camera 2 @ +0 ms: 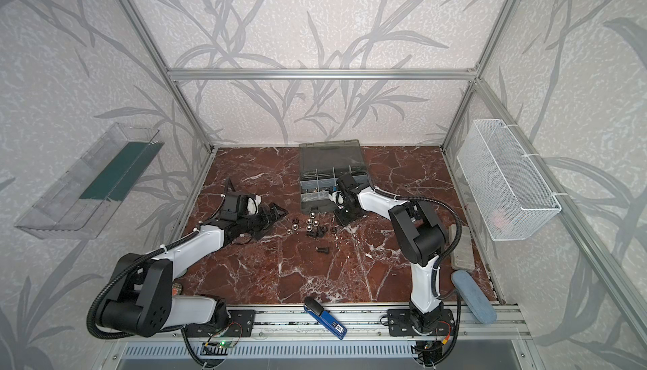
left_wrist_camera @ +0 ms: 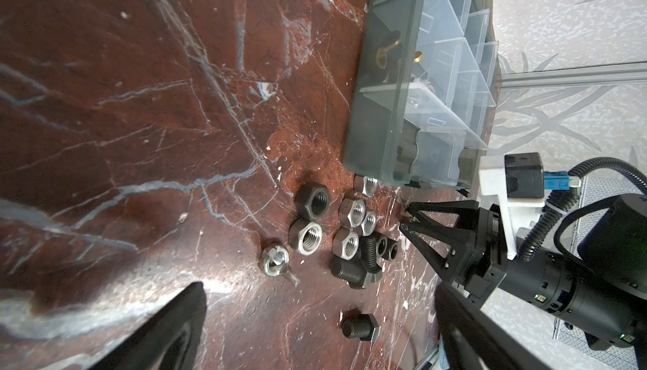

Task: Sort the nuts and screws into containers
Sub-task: 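Close the right gripper on the silver wing nut beside the box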

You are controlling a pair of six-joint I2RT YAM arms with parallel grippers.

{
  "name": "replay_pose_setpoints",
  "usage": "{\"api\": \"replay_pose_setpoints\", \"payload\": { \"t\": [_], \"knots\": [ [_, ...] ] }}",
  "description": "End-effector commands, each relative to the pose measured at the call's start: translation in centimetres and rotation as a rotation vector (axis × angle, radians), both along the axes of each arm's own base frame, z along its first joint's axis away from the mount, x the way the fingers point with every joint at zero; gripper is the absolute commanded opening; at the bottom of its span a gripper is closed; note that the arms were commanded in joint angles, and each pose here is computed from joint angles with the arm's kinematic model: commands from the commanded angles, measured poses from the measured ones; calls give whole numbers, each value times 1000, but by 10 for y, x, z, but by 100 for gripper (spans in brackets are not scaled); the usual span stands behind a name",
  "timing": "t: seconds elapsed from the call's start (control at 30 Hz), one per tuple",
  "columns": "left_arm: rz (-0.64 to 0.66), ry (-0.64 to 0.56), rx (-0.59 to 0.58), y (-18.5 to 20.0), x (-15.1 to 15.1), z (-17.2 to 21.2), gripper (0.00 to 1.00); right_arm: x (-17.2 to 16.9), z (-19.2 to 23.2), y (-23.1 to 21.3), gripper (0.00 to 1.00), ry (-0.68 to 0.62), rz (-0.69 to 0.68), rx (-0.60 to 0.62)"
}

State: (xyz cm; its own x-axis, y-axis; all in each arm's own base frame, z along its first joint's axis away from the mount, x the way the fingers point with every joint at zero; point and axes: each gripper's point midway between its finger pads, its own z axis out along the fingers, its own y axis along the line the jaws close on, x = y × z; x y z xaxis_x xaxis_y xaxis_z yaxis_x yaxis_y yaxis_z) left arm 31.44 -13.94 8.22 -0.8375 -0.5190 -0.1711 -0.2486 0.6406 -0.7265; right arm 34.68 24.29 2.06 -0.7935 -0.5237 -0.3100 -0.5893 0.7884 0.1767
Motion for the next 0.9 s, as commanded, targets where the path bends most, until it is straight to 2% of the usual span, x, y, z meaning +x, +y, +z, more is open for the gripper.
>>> {"api": "replay_pose_setpoints", "payload": {
  "t": [0.0, 0.17, 0.53, 0.87],
  "knots": [
    [2, -14, 9, 1, 1, 6, 100, -5, -9, -2, 36, 26, -8, 1],
    [-1, -15, 8, 0, 2, 5, 100, -6, -10, -3, 29, 31, -16, -9],
    [-3, -13, 8, 0, 1, 4, 99, -12, -10, -7, 25, 44, -14, -17],
    [-4, -14, 9, 0, 0, 4, 99, -9, -5, -8, 0, 29, -27, -26]
  ]
}}
